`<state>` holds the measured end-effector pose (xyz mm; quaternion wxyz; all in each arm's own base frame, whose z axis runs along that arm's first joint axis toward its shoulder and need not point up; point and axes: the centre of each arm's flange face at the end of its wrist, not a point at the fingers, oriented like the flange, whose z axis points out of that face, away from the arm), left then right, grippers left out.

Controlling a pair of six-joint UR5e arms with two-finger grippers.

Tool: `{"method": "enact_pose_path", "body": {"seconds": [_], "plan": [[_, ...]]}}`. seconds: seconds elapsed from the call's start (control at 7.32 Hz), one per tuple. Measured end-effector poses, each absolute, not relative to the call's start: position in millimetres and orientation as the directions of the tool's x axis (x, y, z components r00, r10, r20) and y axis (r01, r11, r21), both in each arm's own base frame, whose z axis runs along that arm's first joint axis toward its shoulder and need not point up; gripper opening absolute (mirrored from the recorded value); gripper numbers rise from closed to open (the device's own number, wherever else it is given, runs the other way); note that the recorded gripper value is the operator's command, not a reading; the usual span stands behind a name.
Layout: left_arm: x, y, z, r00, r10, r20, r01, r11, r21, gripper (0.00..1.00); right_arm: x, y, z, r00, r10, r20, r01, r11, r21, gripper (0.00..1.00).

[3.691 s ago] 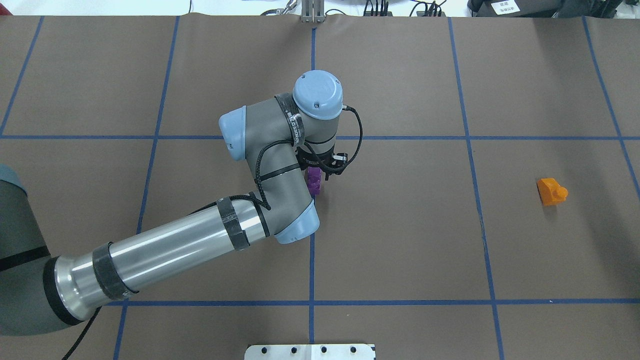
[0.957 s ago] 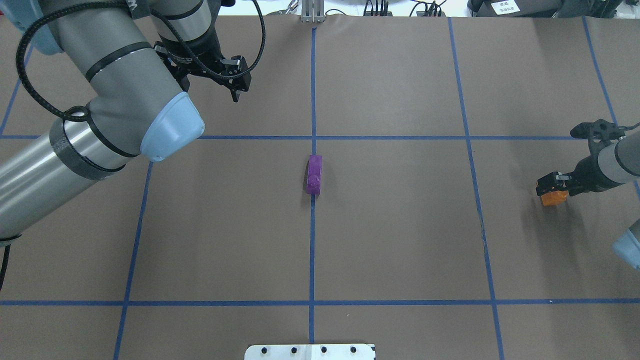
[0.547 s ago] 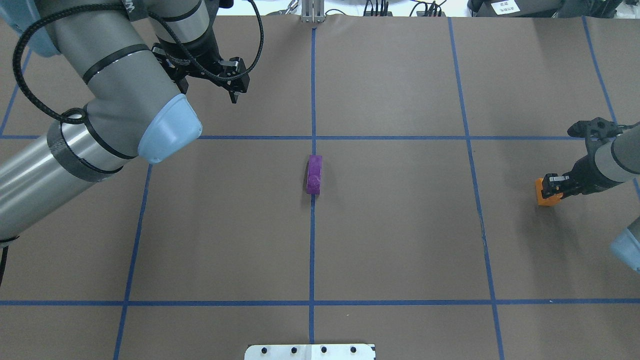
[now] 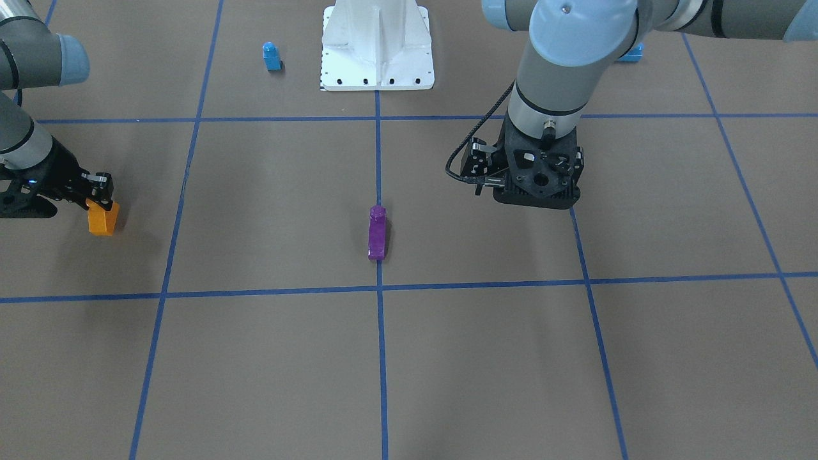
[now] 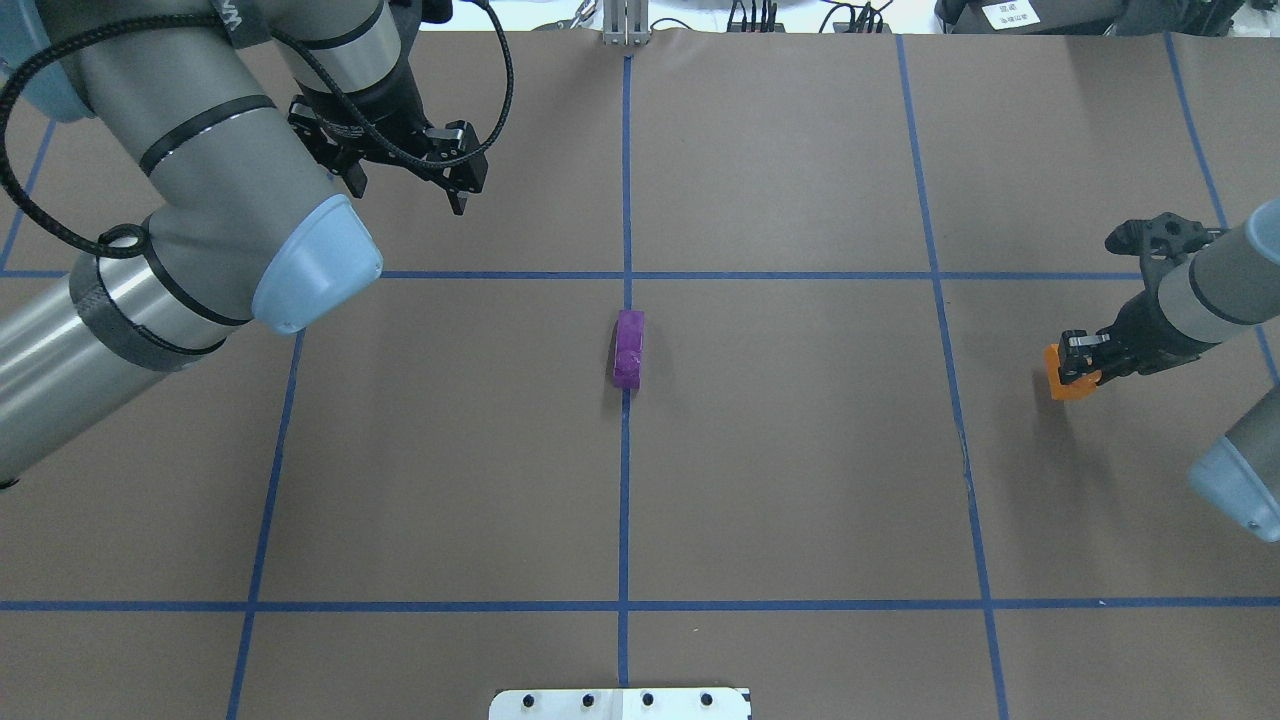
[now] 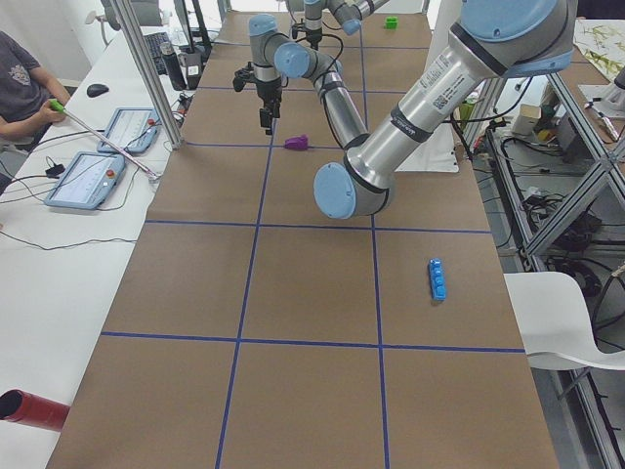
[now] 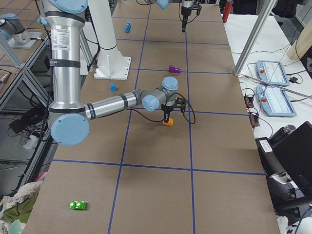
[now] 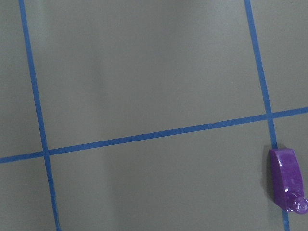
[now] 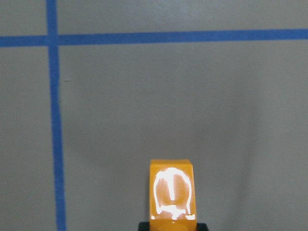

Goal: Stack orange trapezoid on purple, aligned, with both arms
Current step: 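Carry the orange block with the right gripper above the purple block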

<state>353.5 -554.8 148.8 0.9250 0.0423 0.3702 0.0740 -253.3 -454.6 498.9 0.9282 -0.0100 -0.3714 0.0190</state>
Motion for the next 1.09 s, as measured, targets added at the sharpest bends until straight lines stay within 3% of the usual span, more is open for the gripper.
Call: {"method": "enact_pose_path", "body": {"seconds": [0.68,1.09], "plan": [[283,-560,235,0.74,0.218,-0.636,-0.156,0.976,0.153,1.0,-342,-511,253,0.711,0.091,0.698,-0.05,0.996,-0.08,0.0],[182,-572,336,0.735,0.297,-0.61,-0.248,0.954,0.166,1.0,-460,-495,126,0.73,0.172,0.661,-0.071,0.982,-0.176,0.0]]}}
